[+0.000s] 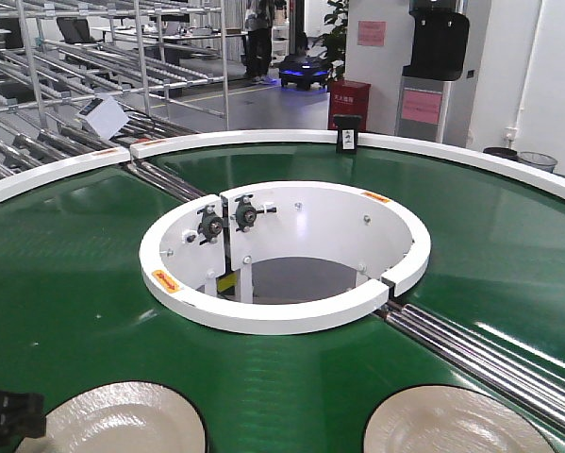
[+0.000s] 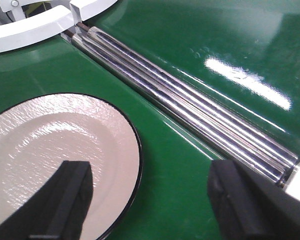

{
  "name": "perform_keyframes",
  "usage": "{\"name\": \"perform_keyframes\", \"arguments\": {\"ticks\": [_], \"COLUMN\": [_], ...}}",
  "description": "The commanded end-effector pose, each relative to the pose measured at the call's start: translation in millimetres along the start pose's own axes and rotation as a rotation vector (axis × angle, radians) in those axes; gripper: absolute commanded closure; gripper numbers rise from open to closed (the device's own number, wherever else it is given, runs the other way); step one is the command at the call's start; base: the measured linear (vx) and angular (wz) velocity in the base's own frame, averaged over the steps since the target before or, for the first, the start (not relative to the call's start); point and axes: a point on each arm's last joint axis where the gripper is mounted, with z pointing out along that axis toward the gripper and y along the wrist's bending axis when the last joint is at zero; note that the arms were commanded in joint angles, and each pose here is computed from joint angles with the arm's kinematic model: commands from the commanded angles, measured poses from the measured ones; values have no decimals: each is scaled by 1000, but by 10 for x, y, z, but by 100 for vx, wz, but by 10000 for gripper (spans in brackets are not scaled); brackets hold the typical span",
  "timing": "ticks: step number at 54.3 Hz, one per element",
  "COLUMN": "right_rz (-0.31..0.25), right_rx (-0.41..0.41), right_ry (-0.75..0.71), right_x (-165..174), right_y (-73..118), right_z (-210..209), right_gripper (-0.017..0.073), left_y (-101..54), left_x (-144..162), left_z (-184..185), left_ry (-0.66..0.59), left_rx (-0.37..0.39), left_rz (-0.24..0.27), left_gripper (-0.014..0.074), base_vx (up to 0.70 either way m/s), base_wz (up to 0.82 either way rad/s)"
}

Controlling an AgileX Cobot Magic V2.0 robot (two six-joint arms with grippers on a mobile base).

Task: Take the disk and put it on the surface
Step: 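Close left and right grippers on the near rims of each plate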

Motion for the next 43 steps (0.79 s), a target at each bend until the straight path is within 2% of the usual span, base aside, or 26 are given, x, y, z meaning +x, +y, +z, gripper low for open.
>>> {"name": "perform_keyframes", "arguments": {"ticks": [1, 10, 16, 23, 27, 31, 35, 40, 43], "right_rz": [3, 3, 1, 1, 1, 1, 34, 145, 186], "right_rx": [3, 3, 3, 2, 2, 3, 0, -2, 6], "right_ry": [-105, -103, -104, -111, -111, -105, -75, 32, 117], "right_x": [-166, -164, -166, -173, -173, -163, -136, -64, -31], "right_y": [-13, -13, -13, -12, -12, -12, -10, -4, -2], "right_z": [-54, -54, -51, -47, -47, -43, -38, 29, 85], "right_gripper": [15, 15, 15, 15, 15, 15, 17, 27, 33], "left_y": [-41, 16, 4, -99, -177, -223, -253, -273, -285], "left_x": [-96, -5, 50, 59, 61, 60, 56, 50, 48], "left_z": [-12, 182, 252, 234, 210, 192, 180, 167, 161], "left_ry": [-40, 45, 94, 105, 106, 106, 107, 109, 111], "left_rx": [47, 80, 130, 250, 340, 394, 428, 452, 466], "left_rz": [3, -22, -4, 35, 39, 32, 4, -30, -45], "left_gripper": [167, 167, 167, 177, 200, 232, 275, 353, 406], "base_vx": [0, 0, 0, 0, 0, 0, 0, 0, 0], "base_wz": [0, 0, 0, 0, 0, 0, 0, 0, 0]}}
